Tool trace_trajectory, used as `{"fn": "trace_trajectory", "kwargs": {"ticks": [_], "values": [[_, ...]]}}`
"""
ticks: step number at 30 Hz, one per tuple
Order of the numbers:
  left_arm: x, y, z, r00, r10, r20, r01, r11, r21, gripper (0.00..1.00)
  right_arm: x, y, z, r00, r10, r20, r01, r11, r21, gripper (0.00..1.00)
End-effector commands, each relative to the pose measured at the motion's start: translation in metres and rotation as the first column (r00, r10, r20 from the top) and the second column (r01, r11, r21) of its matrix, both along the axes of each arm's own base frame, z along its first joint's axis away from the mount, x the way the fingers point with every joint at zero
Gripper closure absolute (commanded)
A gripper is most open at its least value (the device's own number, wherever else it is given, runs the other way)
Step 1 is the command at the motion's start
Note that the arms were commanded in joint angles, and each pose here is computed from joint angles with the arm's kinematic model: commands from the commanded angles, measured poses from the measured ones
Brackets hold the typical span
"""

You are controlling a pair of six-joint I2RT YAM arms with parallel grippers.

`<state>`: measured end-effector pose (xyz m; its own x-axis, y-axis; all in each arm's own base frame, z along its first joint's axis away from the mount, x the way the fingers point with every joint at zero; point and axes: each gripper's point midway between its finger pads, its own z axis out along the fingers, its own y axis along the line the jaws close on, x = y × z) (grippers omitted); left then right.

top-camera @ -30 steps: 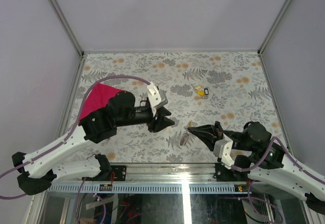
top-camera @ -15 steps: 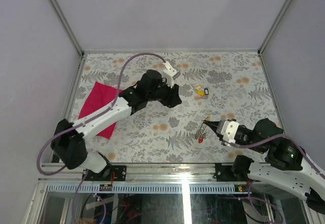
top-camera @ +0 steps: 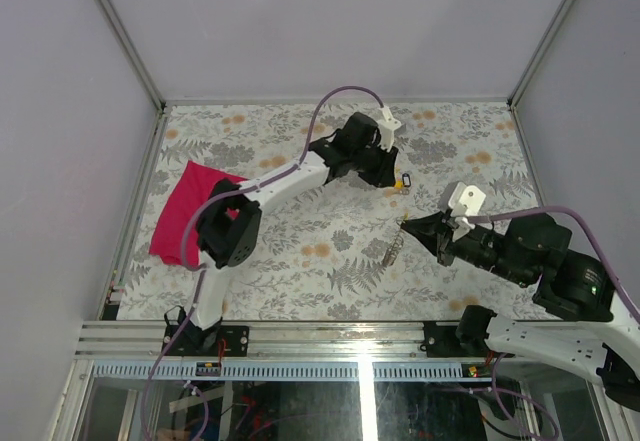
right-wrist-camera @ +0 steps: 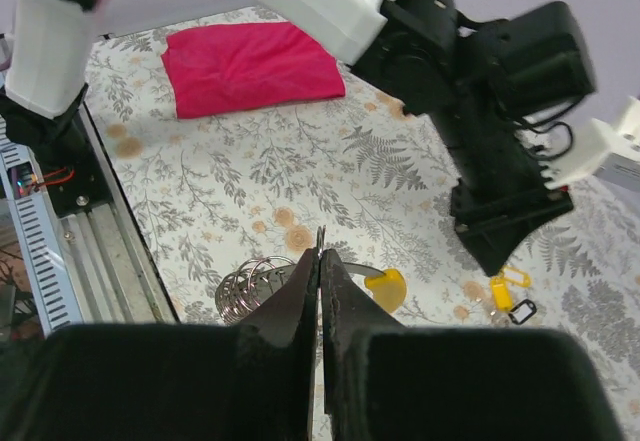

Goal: Put the keys on the keyring

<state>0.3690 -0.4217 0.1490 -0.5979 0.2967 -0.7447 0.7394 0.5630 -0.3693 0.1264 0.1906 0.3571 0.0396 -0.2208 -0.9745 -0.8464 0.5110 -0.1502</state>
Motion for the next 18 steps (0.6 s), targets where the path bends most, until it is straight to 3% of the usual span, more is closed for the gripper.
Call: {"fn": "trace_trajectory", "kwargs": {"ticks": [1,5,8,11,13,16,18], "values": [[0.026,0.000,-0.009,0.998,0.052,-0.032,-0.048,0.994,0.095,0.79,0.004,0.002,0.014,0.996,-0.051,-0.067,0.055,0.997,0.057,1.00],[0.041,0.013,-0.008,0.993,0.117,-0.014,-0.114,0.987,0.115,0.77,0.004,-0.001,0.017,0.997,-0.061,-0.053,0.065,0.995,0.081,1.00],[0.052,0.024,-0.009,0.985,0.172,-0.026,-0.169,0.980,0.107,0.61,0.004,-0.003,0.020,0.997,-0.065,-0.049,0.069,0.993,0.092,1.00],[0.054,0.031,-0.011,0.991,0.095,-0.090,-0.087,0.993,0.085,0.59,0.003,-0.003,0.020,0.996,-0.063,-0.056,0.068,0.993,0.097,1.00],[0.054,0.031,-0.006,0.993,0.055,-0.100,-0.054,0.998,0.011,0.59,0.004,-0.002,0.018,0.996,-0.065,-0.059,0.070,0.993,0.094,1.00],[0.062,0.034,-0.004,0.995,0.090,-0.040,-0.092,0.995,-0.037,0.39,0.006,-0.002,0.015,0.995,-0.074,-0.061,0.079,0.993,0.089,1.00],[0.066,0.033,-0.005,0.994,0.101,-0.032,-0.102,0.994,-0.033,0.33,0.006,-0.003,0.015,0.995,-0.076,-0.062,0.081,0.993,0.089,1.00]]}}
